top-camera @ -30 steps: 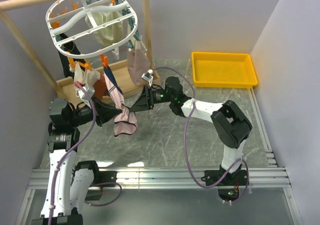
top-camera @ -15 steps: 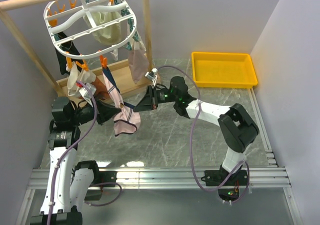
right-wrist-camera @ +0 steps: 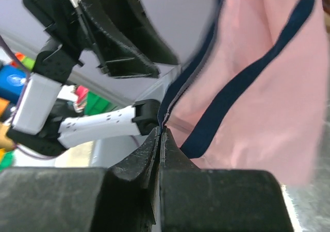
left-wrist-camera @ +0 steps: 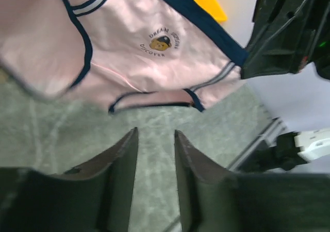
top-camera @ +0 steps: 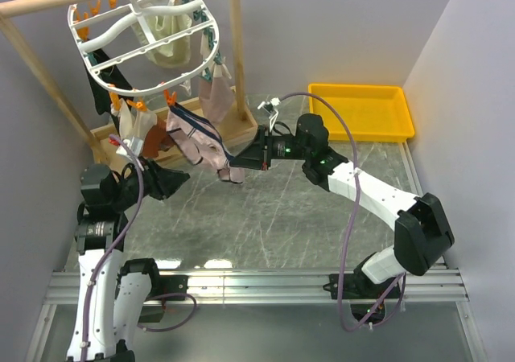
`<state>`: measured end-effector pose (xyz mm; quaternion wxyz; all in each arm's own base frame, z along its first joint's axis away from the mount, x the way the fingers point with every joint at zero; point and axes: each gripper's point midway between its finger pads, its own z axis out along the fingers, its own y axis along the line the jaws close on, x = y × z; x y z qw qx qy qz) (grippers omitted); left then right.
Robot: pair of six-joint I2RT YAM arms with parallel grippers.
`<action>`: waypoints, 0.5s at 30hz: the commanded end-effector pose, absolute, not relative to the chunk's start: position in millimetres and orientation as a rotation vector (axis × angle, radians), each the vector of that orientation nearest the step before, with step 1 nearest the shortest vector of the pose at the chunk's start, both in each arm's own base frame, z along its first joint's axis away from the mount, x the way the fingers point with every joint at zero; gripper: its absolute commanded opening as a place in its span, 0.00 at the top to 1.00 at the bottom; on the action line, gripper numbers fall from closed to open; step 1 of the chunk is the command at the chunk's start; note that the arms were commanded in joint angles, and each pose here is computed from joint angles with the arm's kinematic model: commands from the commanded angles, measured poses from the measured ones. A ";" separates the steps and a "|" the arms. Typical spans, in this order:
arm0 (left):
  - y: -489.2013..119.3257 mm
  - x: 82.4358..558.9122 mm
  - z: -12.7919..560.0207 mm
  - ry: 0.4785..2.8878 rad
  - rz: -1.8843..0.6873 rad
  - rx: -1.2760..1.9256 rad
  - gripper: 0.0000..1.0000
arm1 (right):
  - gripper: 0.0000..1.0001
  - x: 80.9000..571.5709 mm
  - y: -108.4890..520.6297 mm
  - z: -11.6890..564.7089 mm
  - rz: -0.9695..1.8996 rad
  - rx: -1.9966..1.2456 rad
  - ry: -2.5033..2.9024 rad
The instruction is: Clip the underwear to the hanger
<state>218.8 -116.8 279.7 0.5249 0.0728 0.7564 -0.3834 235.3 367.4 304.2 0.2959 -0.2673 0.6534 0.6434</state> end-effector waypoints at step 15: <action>-129.9 265.2 255.6 1.798 -1.182 -0.204 0.86 | 1.00 239.4 371.6 298.1 1.498 -0.770 1.722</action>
